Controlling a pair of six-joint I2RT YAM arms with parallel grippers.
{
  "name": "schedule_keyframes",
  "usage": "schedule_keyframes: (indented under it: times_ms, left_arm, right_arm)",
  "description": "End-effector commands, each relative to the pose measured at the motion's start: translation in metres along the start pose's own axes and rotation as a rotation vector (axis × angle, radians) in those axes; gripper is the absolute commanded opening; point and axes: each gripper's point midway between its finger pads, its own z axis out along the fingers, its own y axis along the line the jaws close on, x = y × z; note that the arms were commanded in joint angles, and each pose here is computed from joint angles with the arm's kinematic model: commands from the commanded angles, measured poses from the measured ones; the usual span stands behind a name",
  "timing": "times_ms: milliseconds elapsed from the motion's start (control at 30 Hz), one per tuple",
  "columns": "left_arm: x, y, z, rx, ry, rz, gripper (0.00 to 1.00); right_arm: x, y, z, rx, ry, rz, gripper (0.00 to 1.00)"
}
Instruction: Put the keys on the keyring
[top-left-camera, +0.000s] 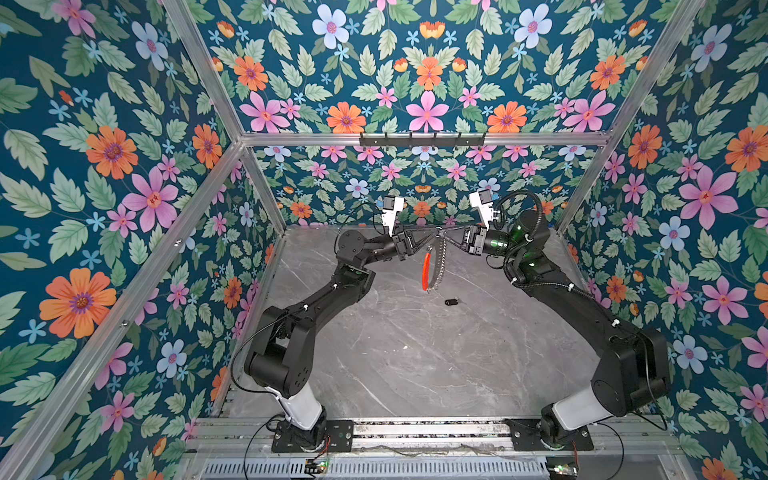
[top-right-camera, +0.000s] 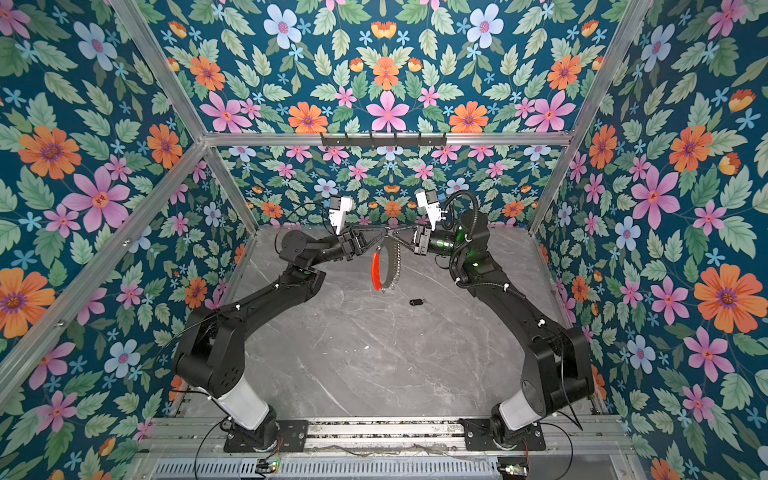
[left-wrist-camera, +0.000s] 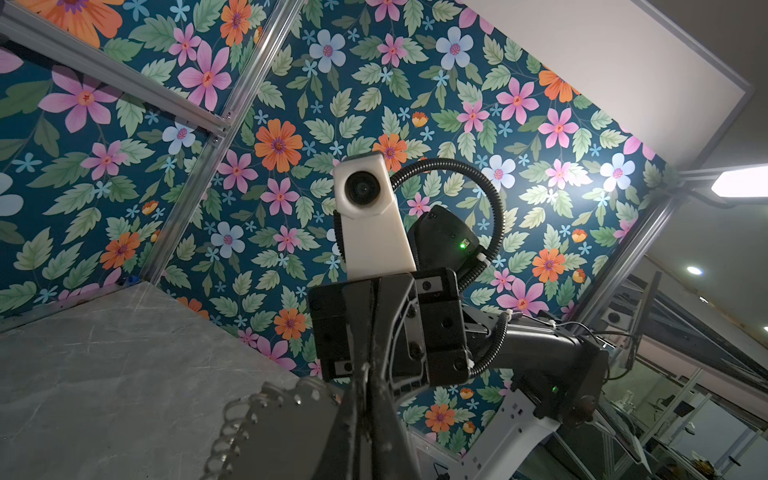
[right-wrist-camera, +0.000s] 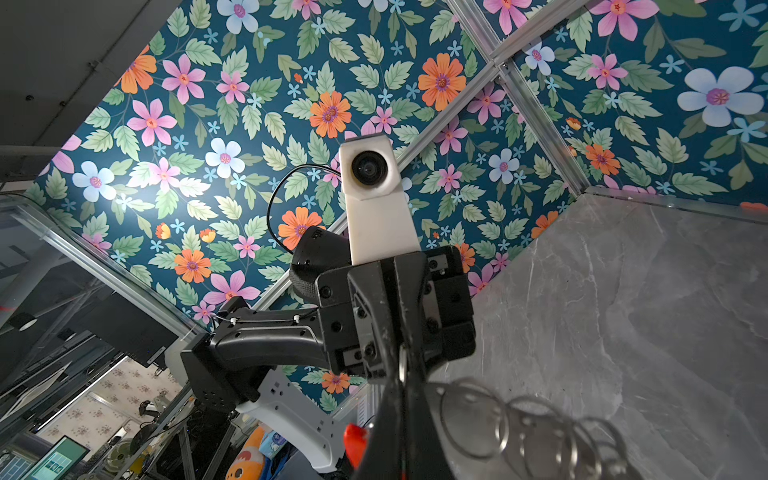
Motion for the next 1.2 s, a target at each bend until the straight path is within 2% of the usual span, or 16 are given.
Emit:
schedule_keyframes:
  times_ms: [0,267,367,433,567,667,900,1167]
  left_arm:
    - [0.001,-0.011,0.001,0.043,0.018,0.041,0.00]
    - [0.001,-0.016,-0.001,0.044,0.020,0.078,0.00]
    - [0.006,-0.013,-0.002,-0.021,0.053,0.174,0.00]
    - [0.014,-0.010,-0.004,-0.091,0.104,0.286,0.00]
    - [0.037,-0.019,-0.007,-0.162,0.223,0.587,0.00]
    - [0.045,-0.028,-0.011,-0.154,0.237,0.716,0.00]
    - [0.051,-0.031,-0.012,-0.161,0.243,0.777,0.00]
    - [0.057,-0.037,-0.015,-0.153,0.246,0.807,0.00]
  right_arm:
    - [-0.008,0.008,0.001,-0.020,-0.024,-0.041,0.00]
    - [-0.006,0.007,0.000,-0.004,-0.020,-0.032,0.00]
    - [-0.003,-0.001,-0.004,0.059,-0.015,-0.027,0.28]
    - [0.001,-0.011,-0.012,0.143,-0.015,-0.029,0.34]
    - [0.000,-0.030,-0.033,0.287,-0.065,-0.012,0.35]
    - [0.000,-0.032,-0.040,0.322,-0.075,0.011,0.35]
    - [0.001,-0.023,-0.038,0.287,-0.061,0.033,0.35]
    - [0.011,-0.032,-0.047,0.359,-0.055,0.053,0.35]
